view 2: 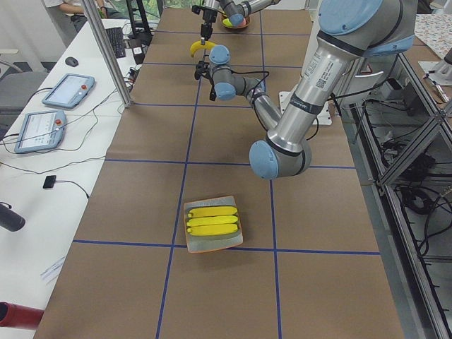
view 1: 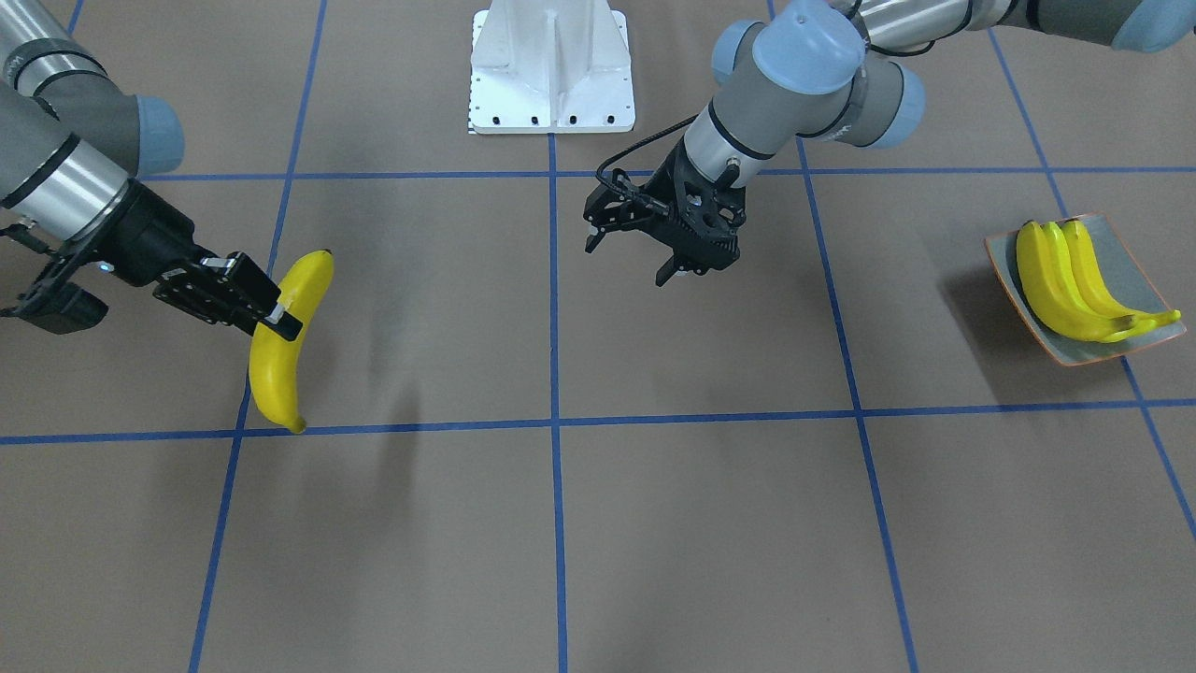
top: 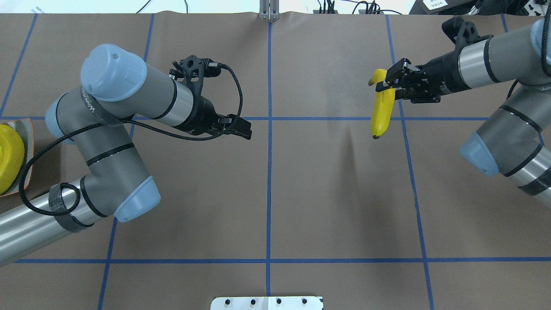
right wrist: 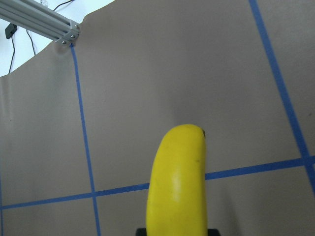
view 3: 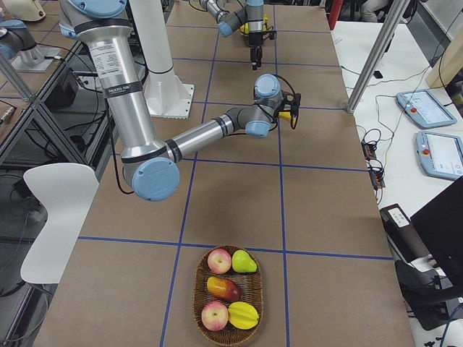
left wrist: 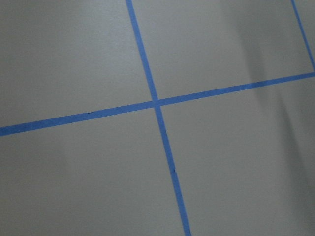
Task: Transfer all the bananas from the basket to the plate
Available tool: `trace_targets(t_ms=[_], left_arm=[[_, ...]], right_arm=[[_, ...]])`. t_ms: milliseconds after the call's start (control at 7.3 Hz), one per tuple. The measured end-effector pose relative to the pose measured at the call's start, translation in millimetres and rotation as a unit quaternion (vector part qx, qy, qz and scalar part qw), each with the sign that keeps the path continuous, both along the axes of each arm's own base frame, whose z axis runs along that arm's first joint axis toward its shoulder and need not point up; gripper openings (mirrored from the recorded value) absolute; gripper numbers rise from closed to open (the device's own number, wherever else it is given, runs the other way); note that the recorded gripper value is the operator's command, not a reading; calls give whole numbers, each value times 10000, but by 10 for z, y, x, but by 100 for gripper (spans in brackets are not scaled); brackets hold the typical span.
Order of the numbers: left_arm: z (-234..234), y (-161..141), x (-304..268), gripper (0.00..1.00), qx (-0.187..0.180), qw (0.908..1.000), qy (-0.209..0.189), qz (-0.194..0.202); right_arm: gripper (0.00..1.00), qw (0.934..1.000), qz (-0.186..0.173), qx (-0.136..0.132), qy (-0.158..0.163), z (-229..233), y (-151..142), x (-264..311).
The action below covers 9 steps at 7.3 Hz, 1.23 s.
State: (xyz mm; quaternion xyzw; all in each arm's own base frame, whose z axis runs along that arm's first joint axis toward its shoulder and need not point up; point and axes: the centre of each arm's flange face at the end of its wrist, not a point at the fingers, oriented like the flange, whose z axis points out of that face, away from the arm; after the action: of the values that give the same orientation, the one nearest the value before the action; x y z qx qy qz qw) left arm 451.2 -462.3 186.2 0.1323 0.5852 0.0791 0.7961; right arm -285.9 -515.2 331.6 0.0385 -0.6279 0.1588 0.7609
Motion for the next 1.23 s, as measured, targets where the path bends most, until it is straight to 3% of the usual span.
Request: trace_targets(t_ms=[548, 1233], left_arm=[[-556, 385, 141, 98, 18, 9947, 852, 575], [-789, 529, 227, 98, 98, 9905, 1174, 714]], right_arm=[[0, 9985, -191, 338, -387, -506, 257, -580], [0, 9900, -332, 956, -978, -888, 649, -1012]])
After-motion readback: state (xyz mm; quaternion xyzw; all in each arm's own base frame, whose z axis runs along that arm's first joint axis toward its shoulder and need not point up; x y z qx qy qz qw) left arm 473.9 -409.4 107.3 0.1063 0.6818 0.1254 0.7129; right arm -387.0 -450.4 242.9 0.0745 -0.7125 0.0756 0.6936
